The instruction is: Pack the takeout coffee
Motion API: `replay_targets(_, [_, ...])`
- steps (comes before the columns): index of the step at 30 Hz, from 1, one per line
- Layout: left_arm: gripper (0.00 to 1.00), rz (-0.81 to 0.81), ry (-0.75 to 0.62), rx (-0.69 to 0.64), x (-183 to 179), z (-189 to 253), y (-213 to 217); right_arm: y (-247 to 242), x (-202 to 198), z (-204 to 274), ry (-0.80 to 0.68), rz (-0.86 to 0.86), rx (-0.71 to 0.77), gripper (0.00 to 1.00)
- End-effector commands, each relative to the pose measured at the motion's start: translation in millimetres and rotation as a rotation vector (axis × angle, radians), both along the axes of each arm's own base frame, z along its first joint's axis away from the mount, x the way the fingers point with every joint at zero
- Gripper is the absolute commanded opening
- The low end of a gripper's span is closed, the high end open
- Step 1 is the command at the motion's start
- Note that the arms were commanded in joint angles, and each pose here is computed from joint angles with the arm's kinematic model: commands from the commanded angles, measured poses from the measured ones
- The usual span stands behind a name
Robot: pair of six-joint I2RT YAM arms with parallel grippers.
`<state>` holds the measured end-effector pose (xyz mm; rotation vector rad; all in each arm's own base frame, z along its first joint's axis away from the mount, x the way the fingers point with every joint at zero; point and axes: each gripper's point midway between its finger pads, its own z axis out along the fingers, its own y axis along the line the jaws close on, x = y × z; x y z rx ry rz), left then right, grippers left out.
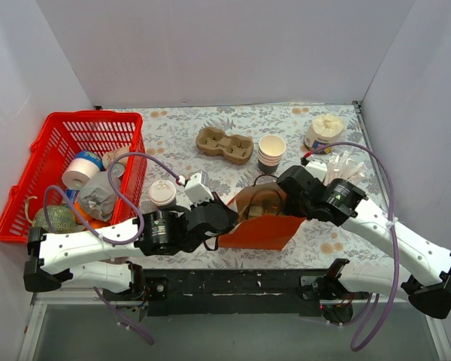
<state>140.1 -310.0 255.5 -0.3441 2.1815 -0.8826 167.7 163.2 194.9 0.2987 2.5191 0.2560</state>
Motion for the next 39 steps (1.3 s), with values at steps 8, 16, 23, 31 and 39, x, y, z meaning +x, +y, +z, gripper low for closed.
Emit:
replay_targets(8, [0.0,0.021,0.022,-0.075,-2.0,3.1,-6.6,35.1,9.3,8.2,-0.004,0.003,0.046,0.01])
replay_targets(16, [0.0,0.044,0.016,-0.069,-0.4,3.5,2.1,19.0,-1.6,-2.8,0.028,0.005,-0.043,0.29])
replay_targets(23, [0.0,0.051,0.021,-0.062,-0.2,0.9,3.6,10.6,0.8,20.0,-0.04,0.025,-0.028,0.52])
replay_targets(31, [0.0,0.082,0.036,-0.032,1.3,-4.0,10.4,22.1,11.3,61.6,-0.168,0.187,-0.006,0.67])
replay_targets(39, [0.0,0.083,0.039,-0.03,0.3,-3.8,13.4,30.2,22.9,104.6,-0.3,0.278,0.011,0.72])
